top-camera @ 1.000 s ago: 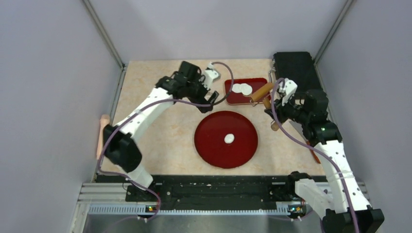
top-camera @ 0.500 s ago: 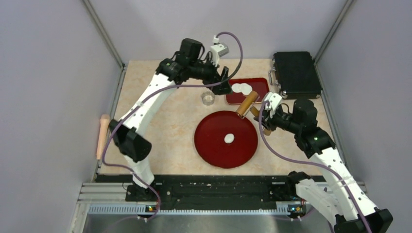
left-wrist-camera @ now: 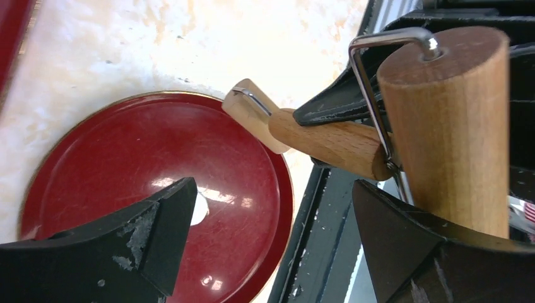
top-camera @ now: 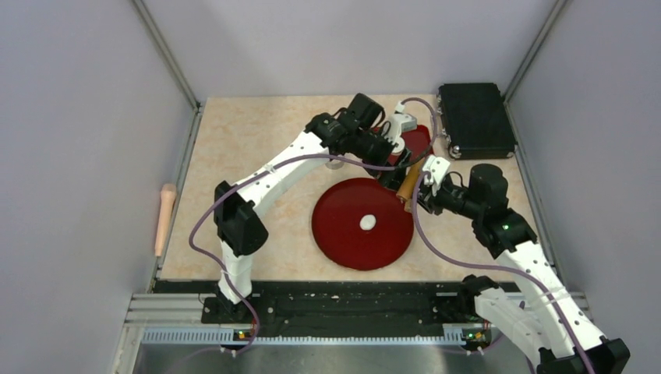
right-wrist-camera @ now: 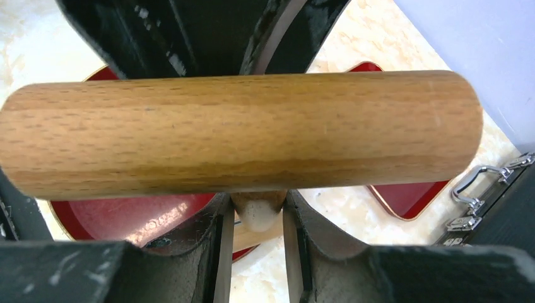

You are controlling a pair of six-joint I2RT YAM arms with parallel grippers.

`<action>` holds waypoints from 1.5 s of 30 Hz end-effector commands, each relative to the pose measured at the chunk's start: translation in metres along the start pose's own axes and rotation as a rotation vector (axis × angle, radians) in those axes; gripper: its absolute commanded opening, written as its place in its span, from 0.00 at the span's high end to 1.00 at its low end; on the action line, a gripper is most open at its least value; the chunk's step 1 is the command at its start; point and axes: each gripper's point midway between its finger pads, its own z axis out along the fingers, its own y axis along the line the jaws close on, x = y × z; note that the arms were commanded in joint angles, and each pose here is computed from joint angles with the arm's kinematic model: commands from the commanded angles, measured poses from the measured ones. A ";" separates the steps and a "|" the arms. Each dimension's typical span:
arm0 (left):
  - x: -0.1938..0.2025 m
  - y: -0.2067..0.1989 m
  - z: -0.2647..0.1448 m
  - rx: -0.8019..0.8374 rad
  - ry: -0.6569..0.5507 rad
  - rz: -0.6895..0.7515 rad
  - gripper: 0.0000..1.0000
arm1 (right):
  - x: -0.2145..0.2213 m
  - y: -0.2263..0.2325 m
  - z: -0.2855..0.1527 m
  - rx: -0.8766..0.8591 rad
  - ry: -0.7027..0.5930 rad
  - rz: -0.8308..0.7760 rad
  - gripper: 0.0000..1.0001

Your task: Roll out the dumpling wrappers from the dough

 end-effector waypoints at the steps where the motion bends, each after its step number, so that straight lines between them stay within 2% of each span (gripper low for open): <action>1: -0.048 0.006 -0.060 -0.170 -0.197 0.053 0.01 | -0.027 0.007 -0.006 -0.032 -0.105 -0.096 0.98; 6: -0.063 0.032 -0.105 -0.184 -0.293 -0.023 0.01 | -0.022 0.003 -0.001 -0.023 -0.087 -0.081 1.00; 10: -0.061 0.001 -0.113 0.018 -0.297 0.004 0.01 | -0.016 -0.002 0.005 -0.007 -0.062 -0.058 1.00; 12: -0.057 -0.014 -0.107 0.057 -0.286 0.026 0.01 | -0.012 -0.003 0.010 -0.005 -0.046 -0.049 1.00; 18: -0.038 -0.052 -0.061 0.037 -0.187 0.126 0.01 | -0.010 -0.002 0.014 -0.014 -0.034 -0.036 1.00; 26: -0.027 -0.021 -0.020 -0.073 -0.109 0.091 0.01 | -0.014 0.003 0.010 -0.033 -0.053 -0.039 1.00; 32: -0.019 0.006 -0.006 -0.165 -0.079 0.066 0.03 | -0.020 0.010 0.005 -0.055 -0.083 -0.059 1.00; 38: -0.015 0.006 0.001 -0.141 -0.061 0.055 0.09 | -0.029 0.015 -0.001 -0.071 -0.116 -0.067 1.00; 40: -0.014 0.002 0.003 -0.108 -0.053 0.053 0.17 | -0.030 0.015 -0.001 -0.067 -0.120 -0.068 1.00; 41: -0.014 -0.001 0.004 -0.090 -0.052 0.056 0.25 | -0.030 0.015 -0.001 -0.067 -0.122 -0.068 1.00; 42: -0.013 -0.003 0.005 -0.069 -0.046 0.055 0.39 | -0.031 0.014 -0.001 -0.066 -0.125 -0.067 1.00; 44: -0.013 -0.008 0.007 -0.034 -0.040 0.056 0.83 | -0.034 0.014 -0.002 -0.063 -0.129 -0.062 1.00; 45: -0.014 -0.010 0.005 -0.026 -0.042 0.057 0.99 | -0.037 0.011 -0.003 -0.050 -0.133 -0.055 0.99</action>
